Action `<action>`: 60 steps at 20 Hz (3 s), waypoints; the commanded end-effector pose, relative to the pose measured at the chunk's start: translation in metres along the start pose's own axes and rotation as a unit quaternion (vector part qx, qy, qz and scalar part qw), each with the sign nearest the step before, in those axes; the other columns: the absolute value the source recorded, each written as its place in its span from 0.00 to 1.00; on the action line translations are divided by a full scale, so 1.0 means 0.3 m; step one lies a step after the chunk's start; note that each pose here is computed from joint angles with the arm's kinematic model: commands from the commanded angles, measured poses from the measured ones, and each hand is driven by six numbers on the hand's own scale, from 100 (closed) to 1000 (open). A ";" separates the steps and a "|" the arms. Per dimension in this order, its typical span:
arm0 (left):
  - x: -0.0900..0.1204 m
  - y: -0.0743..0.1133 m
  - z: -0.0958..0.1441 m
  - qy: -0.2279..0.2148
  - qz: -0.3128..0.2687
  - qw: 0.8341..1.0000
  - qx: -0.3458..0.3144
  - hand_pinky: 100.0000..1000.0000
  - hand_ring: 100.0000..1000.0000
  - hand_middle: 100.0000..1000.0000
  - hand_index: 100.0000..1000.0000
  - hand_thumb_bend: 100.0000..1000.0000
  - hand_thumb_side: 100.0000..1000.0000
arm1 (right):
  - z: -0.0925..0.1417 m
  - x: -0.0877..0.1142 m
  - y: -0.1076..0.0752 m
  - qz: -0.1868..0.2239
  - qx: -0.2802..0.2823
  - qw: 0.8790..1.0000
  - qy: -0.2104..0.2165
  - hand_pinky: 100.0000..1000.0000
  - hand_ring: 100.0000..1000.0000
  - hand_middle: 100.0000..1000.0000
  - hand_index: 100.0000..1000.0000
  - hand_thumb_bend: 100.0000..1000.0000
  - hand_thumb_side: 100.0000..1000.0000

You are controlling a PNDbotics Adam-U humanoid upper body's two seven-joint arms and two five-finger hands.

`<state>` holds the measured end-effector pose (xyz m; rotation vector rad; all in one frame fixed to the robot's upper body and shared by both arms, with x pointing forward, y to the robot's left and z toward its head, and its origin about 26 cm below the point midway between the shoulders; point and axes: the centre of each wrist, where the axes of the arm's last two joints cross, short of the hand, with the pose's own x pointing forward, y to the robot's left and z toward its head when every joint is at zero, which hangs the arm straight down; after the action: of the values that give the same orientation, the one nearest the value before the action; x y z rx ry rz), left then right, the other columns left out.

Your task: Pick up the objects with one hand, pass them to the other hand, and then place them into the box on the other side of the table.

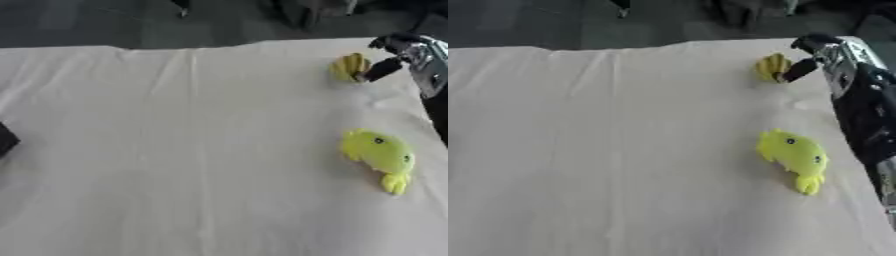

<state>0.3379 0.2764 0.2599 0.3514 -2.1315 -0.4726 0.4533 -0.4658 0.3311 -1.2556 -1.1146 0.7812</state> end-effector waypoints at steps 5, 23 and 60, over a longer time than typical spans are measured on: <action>0.034 0.013 -0.006 -0.018 0.003 1.000 0.010 0.92 0.74 0.78 0.80 0.00 0.81 | 0.022 -0.057 -0.075 -0.023 -0.027 0.999 0.014 0.93 0.95 0.93 0.91 0.21 0.23; 0.027 0.006 -0.003 -0.011 0.000 1.000 0.005 0.91 0.73 0.76 0.78 0.00 0.80 | 0.027 -0.101 -0.053 -0.055 0.003 0.998 0.005 0.90 0.91 0.86 0.86 0.07 0.21; -0.015 0.047 -0.008 0.017 -0.015 1.000 0.012 0.91 0.73 0.75 0.77 0.00 0.72 | 0.059 0.096 0.047 -0.144 -0.119 0.972 -0.145 0.74 0.67 0.50 0.58 0.01 0.00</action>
<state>0.3433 0.2821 0.2490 0.3538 -2.0724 -0.4479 0.4527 -0.4352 0.2993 -1.1572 -1.5577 0.6445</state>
